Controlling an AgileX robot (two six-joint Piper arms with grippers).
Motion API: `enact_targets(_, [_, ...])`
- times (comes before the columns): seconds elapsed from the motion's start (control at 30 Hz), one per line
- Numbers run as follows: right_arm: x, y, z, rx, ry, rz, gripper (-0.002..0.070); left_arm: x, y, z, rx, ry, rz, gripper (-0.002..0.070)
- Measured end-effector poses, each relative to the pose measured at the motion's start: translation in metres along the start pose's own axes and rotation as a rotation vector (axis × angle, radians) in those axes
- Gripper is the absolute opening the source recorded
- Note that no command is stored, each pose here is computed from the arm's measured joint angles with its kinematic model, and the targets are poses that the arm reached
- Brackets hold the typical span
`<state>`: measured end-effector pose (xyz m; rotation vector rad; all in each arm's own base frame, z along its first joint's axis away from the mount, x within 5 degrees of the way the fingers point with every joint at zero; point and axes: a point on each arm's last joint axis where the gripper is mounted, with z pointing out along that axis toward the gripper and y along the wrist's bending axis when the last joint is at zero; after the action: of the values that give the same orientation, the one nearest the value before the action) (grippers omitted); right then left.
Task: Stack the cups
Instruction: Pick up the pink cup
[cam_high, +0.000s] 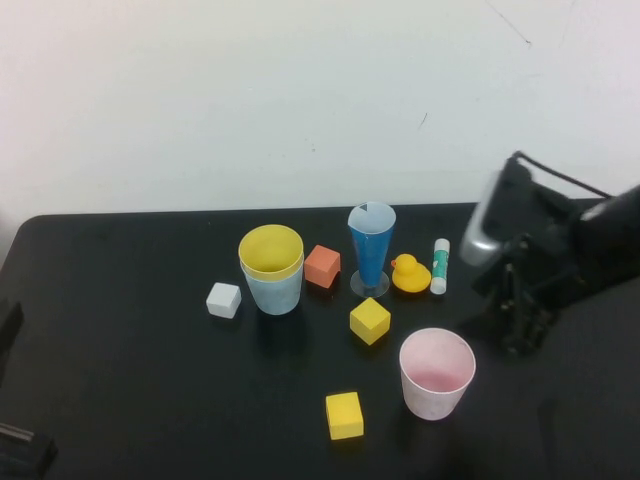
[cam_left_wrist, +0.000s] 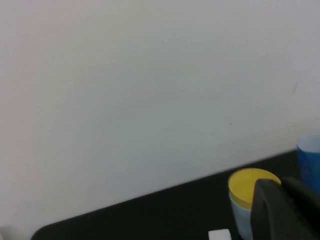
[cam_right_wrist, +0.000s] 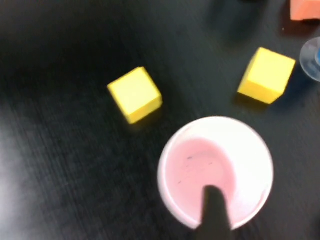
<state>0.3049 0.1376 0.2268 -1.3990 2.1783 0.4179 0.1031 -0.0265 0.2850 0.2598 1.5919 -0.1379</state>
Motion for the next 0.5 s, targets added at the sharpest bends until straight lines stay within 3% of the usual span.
enact_targets(0.13, [0.001, -0.023, 0.035, 0.0, 0.033, 0.027, 0.0487, 0.011, 0.003, 0.0, -0.041, -0.069, -0.011, 0.0001])
enact_targets(0.33, [0.018, -0.04, 0.089, -0.075, 0.114, 0.074, 0.0496, 0.011, 0.004, 0.0, -0.055, -0.102, -0.021, 0.0001])
enact_targets(0.43, [0.027, -0.042, 0.108, -0.129, 0.15, 0.092, 0.0461, 0.011, 0.004, 0.0, -0.057, -0.106, -0.022, 0.0001])
enact_targets(0.5, [0.031, -0.041, 0.116, -0.167, 0.171, 0.101, 0.0379, 0.011, 0.004, 0.0, -0.059, -0.111, -0.022, 0.0001])
